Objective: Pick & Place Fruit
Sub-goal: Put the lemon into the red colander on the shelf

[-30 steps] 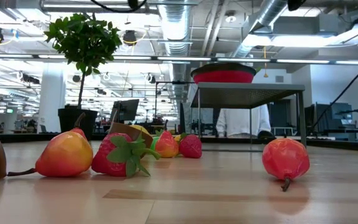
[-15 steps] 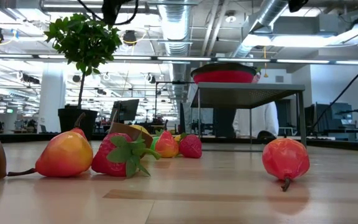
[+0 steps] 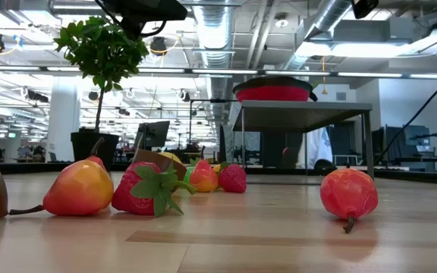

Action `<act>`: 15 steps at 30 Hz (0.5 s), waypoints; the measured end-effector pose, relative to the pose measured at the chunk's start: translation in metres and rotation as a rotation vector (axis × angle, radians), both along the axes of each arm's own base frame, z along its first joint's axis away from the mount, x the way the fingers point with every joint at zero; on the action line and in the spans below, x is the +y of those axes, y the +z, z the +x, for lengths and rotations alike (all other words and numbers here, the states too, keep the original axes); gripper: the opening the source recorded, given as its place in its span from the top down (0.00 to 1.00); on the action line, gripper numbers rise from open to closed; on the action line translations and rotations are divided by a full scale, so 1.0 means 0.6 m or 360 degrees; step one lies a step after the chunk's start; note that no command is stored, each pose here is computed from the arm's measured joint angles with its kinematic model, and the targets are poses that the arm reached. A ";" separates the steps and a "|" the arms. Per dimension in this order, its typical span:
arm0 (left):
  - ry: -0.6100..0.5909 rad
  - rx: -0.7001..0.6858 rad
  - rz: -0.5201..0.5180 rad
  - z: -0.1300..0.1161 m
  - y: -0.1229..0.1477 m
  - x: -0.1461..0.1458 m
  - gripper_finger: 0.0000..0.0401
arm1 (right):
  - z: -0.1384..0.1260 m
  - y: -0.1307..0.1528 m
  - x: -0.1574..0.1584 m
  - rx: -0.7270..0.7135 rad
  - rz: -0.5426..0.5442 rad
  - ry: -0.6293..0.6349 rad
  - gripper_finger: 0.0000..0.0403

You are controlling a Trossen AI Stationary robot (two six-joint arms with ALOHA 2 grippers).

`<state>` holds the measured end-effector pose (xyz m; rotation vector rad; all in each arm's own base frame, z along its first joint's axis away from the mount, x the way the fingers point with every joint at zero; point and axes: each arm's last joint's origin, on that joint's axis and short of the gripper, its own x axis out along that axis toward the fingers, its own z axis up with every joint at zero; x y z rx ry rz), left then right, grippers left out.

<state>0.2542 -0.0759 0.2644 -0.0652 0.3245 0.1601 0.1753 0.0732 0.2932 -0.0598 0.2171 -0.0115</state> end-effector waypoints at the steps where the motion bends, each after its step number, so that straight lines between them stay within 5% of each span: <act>1: 0.0006 0.0002 0.0001 0.001 0.000 0.002 1.00 | 0.000 0.000 0.000 0.0000 0.0001 0.0000 1.00; 15: -0.0078 0.0374 0.0039 0.037 -0.082 0.001 1.00 | -0.002 -0.009 -0.001 0.0084 -0.0037 -0.0001 1.00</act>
